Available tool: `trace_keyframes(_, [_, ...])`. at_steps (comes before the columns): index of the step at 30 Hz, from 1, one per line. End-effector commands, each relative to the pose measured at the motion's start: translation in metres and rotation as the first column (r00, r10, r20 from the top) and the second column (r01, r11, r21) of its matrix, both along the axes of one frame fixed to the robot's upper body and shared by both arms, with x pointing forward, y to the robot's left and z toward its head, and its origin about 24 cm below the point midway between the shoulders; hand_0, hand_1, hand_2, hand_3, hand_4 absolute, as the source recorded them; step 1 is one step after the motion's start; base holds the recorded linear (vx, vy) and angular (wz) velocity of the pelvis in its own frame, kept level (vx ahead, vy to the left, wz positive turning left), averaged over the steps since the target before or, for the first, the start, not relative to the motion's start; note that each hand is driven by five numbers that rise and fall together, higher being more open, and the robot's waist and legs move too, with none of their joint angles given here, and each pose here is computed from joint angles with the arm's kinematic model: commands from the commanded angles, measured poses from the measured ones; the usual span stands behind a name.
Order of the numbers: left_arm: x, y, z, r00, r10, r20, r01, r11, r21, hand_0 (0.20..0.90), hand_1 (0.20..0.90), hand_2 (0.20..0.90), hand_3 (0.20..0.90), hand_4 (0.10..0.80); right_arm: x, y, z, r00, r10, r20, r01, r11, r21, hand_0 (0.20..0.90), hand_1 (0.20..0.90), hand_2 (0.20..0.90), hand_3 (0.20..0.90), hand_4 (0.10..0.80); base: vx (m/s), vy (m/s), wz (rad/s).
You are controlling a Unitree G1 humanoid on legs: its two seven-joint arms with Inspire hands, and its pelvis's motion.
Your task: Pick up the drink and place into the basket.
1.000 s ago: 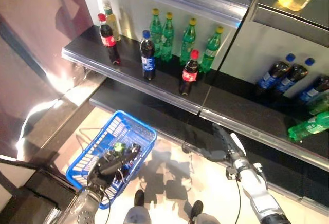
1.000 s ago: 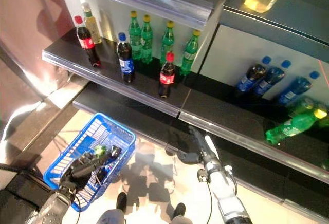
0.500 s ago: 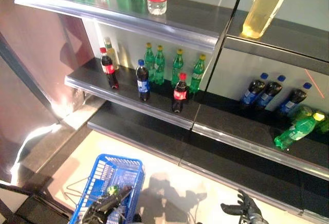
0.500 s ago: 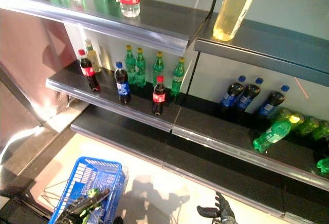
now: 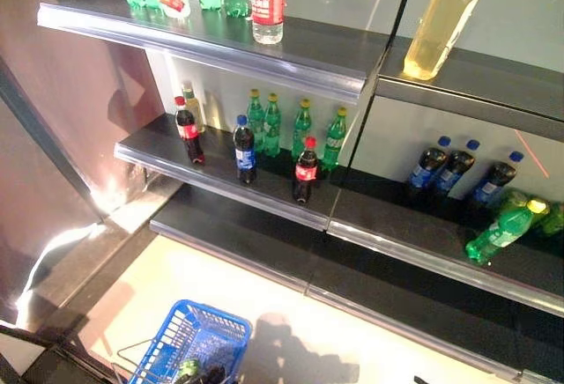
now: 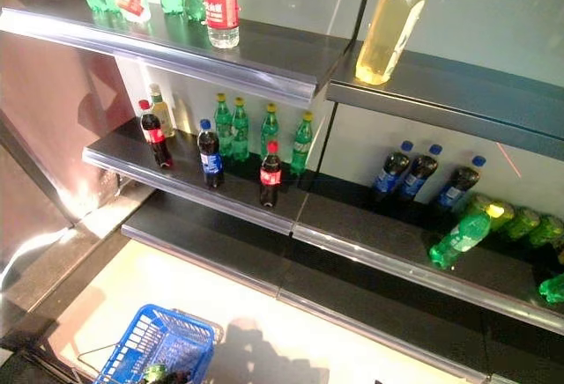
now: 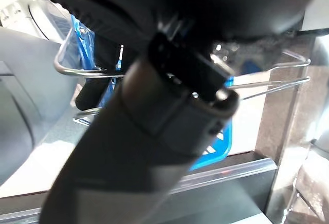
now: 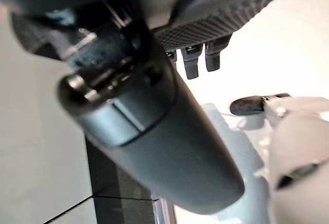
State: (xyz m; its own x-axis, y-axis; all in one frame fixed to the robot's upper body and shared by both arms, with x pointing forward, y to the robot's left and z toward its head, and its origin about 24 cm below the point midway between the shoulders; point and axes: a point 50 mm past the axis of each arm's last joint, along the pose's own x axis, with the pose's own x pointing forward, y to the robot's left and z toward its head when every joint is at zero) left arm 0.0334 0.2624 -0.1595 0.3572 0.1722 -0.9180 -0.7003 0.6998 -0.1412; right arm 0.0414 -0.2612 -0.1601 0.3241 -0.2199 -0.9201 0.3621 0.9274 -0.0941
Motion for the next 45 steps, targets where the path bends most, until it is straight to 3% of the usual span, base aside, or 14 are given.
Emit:
trace_keyframes(1, [0.071,0.023,0.024,0.935,0.073,0.347,-0.073,0.997,-0.012,0.300,0.300,0.300,0.200,0.100,0.027,-0.015,0.009,0.996,-0.007,0.088,0.008,1.000,-0.006,0.900,0.900,0.900,0.900,0.800,0.005,0.000,-0.07])
trace_keyframes(16, [0.088,0.016,0.028,0.905,0.124,0.407,-0.110,0.992,-0.059,0.300,0.300,0.300,0.200,0.100,0.046,-0.003,0.008,0.988,0.113,0.104,-0.117,0.992,0.037,0.900,0.900,0.900,0.900,0.800,-0.066,-0.137,-0.03])
trace_keyframes(20, [0.114,-0.003,0.032,0.902,-0.020,0.432,0.060,0.995,-0.080,0.300,0.300,0.300,0.200,0.100,0.049,-0.013,0.012,0.991,0.005,0.136,-0.002,1.000,-0.016,0.900,0.900,0.900,0.900,0.800,-0.197,-0.077,1.04])
trace_keyframes(27, [0.123,-0.009,0.034,0.885,-0.025,0.465,0.090,0.989,-0.118,0.300,0.300,0.300,0.200,0.100,0.018,-0.039,0.015,0.998,-0.020,0.054,0.023,0.998,-0.066,0.900,0.900,0.900,0.900,0.800,-0.139,0.181,0.91])
trace_keyframes(31, [0.117,-0.006,0.031,0.895,-0.060,0.443,0.119,0.987,-0.106,0.300,0.300,0.300,0.200,0.100,0.018,-0.034,0.014,0.995,-0.035,0.089,0.039,0.998,-0.053,0.900,0.900,0.900,0.900,0.800,0.005,0.314,0.75])
trace_keyframes(34, [0.112,-0.001,0.031,0.897,-0.020,0.442,0.072,0.992,-0.100,0.300,0.300,0.300,0.200,0.100,0.028,-0.024,0.013,0.993,0.061,0.098,-0.058,0.998,-0.034,0.900,0.900,0.900,0.900,0.800,0.027,0.252,0.40])
trace_keyframes(45, [0.104,0.002,0.029,0.904,-0.031,0.426,0.075,0.993,-0.089,0.300,0.300,0.300,0.200,0.100,0.051,-0.009,0.013,0.984,0.101,0.144,-0.099,0.995,-0.022,0.900,0.900,0.900,0.900,0.800,0.038,0.227,0.05])
